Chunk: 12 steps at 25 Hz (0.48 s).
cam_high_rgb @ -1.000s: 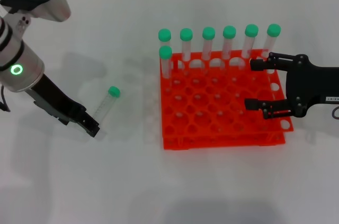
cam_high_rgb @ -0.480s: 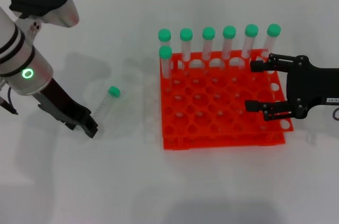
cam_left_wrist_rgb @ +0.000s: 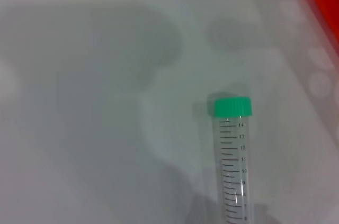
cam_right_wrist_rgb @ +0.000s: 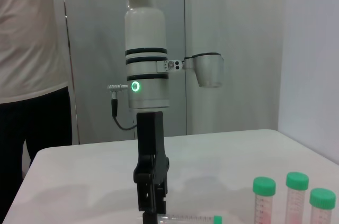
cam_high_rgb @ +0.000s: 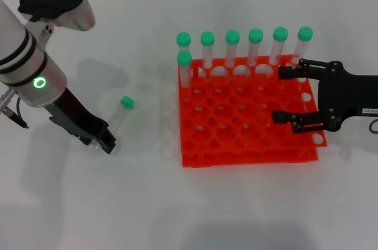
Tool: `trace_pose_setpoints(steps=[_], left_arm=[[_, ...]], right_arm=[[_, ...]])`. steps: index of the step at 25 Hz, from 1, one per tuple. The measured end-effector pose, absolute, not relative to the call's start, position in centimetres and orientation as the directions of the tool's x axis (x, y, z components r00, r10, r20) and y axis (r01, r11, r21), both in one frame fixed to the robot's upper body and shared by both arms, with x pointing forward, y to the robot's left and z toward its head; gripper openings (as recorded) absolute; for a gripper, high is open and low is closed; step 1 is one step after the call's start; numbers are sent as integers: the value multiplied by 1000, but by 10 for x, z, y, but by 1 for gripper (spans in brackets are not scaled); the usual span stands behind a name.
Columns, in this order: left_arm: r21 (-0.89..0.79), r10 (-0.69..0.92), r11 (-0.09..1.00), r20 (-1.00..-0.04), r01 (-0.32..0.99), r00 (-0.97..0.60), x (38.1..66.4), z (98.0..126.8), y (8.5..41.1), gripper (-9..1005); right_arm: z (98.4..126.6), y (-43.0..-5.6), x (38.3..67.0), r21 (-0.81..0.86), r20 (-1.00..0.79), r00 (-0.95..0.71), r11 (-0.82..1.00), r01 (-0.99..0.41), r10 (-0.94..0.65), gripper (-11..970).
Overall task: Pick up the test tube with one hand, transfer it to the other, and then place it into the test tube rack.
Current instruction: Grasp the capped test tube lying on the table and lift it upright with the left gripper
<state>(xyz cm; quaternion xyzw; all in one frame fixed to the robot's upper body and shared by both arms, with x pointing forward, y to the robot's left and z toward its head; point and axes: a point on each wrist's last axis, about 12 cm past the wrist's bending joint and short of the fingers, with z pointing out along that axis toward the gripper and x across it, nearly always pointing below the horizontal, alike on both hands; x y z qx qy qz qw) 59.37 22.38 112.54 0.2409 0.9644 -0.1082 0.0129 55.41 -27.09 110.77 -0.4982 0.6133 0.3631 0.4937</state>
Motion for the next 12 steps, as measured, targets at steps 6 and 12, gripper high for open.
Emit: trace_pose_setpoints(steps=[6,12], left_arm=[[-200,475,856,-57,476,-878,594,1122,218,442],[-178,494,850,-53,495,-868,596,1122,213,414]], right_arm=[[1107,-270,554,-44,-968,-18,241,-969,-250,872],[1107,-270,553,-43,-969,-19,243,-969,-248,872]])
